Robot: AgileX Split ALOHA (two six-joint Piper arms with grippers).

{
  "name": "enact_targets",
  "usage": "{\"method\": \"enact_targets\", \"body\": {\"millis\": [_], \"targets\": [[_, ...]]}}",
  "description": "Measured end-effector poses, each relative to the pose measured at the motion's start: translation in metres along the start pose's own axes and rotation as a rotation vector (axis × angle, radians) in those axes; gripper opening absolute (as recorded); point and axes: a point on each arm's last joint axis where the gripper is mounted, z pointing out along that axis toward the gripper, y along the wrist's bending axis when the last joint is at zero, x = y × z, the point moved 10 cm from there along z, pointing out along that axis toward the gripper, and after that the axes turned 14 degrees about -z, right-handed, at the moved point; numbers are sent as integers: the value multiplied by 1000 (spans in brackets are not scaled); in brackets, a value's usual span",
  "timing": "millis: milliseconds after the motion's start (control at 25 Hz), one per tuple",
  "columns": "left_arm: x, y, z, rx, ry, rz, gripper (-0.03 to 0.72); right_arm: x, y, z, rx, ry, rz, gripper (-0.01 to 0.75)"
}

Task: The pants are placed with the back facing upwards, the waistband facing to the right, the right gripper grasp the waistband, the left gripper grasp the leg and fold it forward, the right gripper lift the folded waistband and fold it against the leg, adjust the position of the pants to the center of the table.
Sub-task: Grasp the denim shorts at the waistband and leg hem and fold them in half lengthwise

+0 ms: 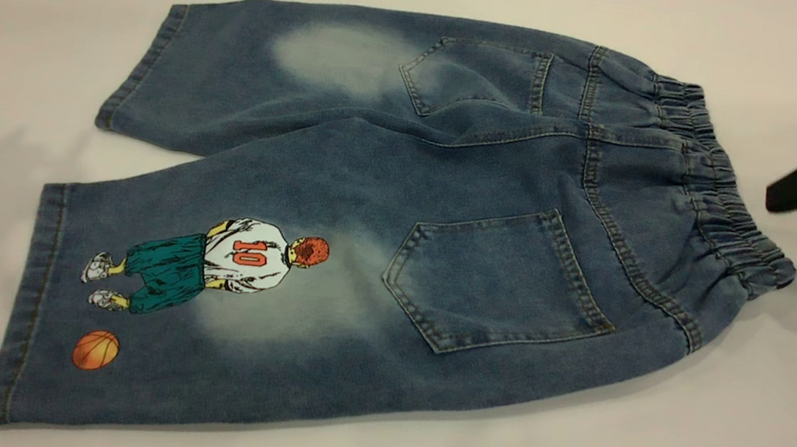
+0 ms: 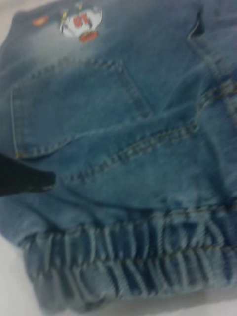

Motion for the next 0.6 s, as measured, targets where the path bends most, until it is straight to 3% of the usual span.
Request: {"method": "enact_targets", "body": {"millis": [600], "targets": [[0, 0, 0, 0, 1, -2, 461, 0, -3, 2, 13, -31, -35, 587]]}}
